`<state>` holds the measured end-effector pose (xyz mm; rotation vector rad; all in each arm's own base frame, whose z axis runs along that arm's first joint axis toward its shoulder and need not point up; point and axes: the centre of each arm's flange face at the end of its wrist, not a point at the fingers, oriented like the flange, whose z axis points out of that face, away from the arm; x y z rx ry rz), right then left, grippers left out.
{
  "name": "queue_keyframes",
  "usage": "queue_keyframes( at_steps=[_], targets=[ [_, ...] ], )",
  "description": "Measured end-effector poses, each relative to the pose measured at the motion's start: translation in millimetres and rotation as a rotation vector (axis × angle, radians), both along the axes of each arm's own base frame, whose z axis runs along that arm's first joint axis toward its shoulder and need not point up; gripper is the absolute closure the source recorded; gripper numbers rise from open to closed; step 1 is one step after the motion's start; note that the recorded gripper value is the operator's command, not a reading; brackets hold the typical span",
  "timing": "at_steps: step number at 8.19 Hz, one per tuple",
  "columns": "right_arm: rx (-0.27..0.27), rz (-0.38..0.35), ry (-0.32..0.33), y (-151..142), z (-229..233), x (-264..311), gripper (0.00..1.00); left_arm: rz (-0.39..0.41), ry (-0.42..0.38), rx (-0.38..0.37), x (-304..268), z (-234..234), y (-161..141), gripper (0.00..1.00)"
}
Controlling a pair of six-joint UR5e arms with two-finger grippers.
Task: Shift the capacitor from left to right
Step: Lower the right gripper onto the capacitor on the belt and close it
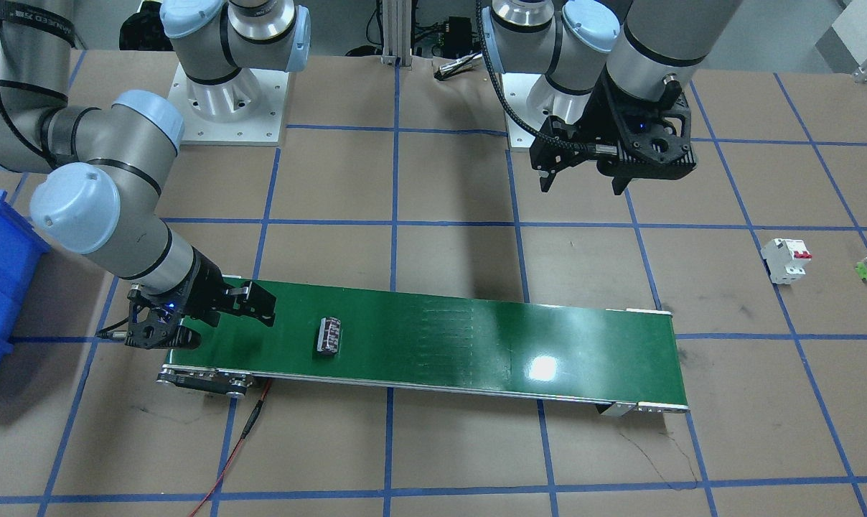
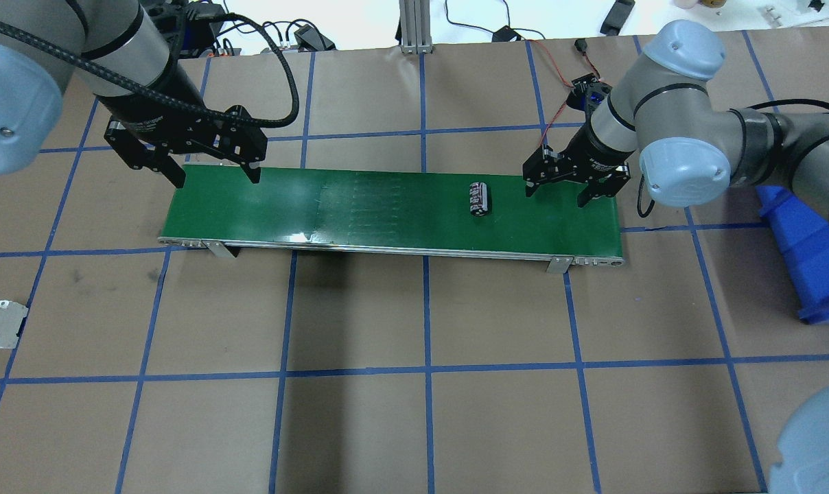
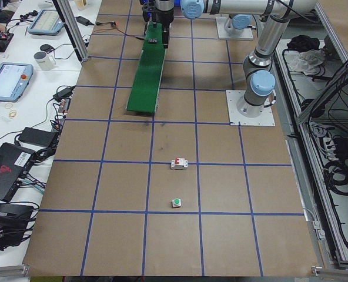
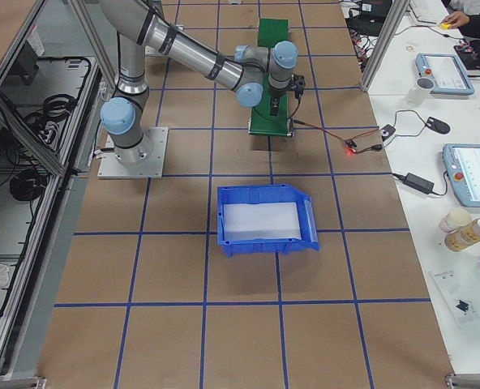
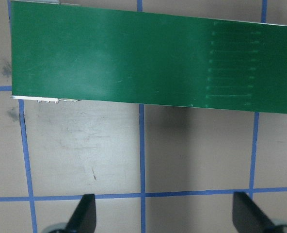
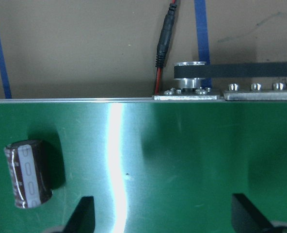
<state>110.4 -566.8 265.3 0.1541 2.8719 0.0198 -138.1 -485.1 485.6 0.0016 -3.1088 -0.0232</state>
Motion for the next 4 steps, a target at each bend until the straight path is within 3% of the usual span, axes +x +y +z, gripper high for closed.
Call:
queue_keyframes(
  at_steps=[4],
  targets=[
    [-0.014,-0.020,-0.001,2,1,30,0.04,0.000,0.000,0.002,0,-1,-1,0.00]
  ],
)
